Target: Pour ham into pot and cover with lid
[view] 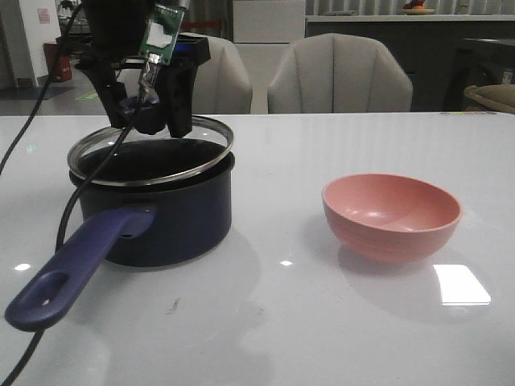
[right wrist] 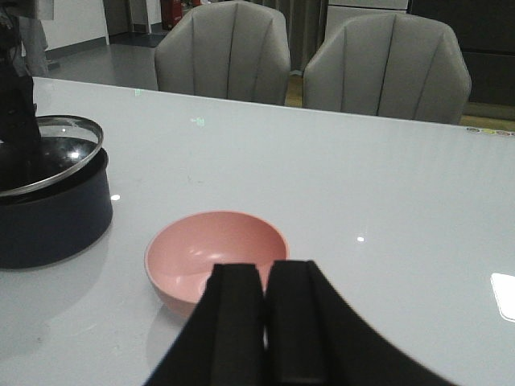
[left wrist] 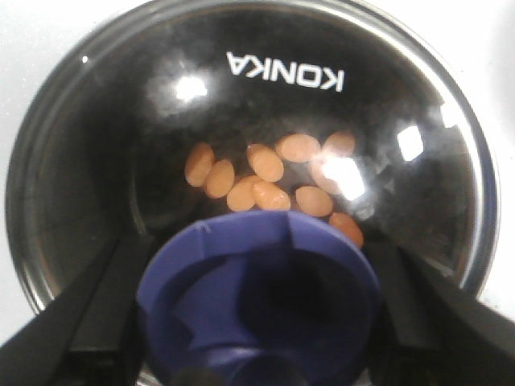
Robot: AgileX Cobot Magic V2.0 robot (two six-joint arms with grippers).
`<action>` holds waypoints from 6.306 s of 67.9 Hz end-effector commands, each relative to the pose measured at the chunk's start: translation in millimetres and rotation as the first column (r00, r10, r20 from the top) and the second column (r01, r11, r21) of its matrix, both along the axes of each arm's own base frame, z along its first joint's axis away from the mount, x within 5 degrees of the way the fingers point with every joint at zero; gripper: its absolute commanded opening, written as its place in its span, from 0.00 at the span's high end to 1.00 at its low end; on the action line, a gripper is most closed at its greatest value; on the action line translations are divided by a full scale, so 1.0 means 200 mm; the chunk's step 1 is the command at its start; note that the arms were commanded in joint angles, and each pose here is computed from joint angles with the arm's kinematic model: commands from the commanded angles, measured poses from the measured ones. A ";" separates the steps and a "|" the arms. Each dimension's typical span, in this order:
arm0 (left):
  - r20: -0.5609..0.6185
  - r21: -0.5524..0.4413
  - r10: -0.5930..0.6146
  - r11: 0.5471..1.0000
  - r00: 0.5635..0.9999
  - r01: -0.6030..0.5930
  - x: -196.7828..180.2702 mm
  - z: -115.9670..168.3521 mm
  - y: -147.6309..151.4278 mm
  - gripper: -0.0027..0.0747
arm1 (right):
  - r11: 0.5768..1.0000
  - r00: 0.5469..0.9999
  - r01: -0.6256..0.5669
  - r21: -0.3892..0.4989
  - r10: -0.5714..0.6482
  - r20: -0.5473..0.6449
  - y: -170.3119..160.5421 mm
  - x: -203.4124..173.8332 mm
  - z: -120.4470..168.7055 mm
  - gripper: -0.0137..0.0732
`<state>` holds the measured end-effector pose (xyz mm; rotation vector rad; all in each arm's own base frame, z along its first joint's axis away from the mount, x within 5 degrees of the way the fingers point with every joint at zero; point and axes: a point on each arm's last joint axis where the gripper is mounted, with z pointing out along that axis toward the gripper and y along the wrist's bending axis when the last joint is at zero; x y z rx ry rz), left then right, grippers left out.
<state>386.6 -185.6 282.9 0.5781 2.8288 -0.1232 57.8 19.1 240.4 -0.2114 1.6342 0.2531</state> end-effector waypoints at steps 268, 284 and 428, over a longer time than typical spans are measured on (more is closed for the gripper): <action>0.908 -0.401 0.408 0.913 0.097 -0.078 -1.66 -0.36 0.93 0.79 | 1.000 0.995 0.017 0.024 -0.020 0.096 -0.01 0.00 0.08 0.66; 0.908 -0.401 0.406 0.914 0.107 -0.063 -1.66 -0.36 0.92 0.79 | 1.000 0.995 0.017 0.024 -0.020 0.096 -0.01 0.00 0.08 0.66; 0.908 -0.401 0.406 0.914 0.109 -0.064 -1.66 -0.36 0.92 0.79 | 0.994 0.979 0.105 0.031 -0.109 0.172 -0.04 -0.02 -0.16 0.66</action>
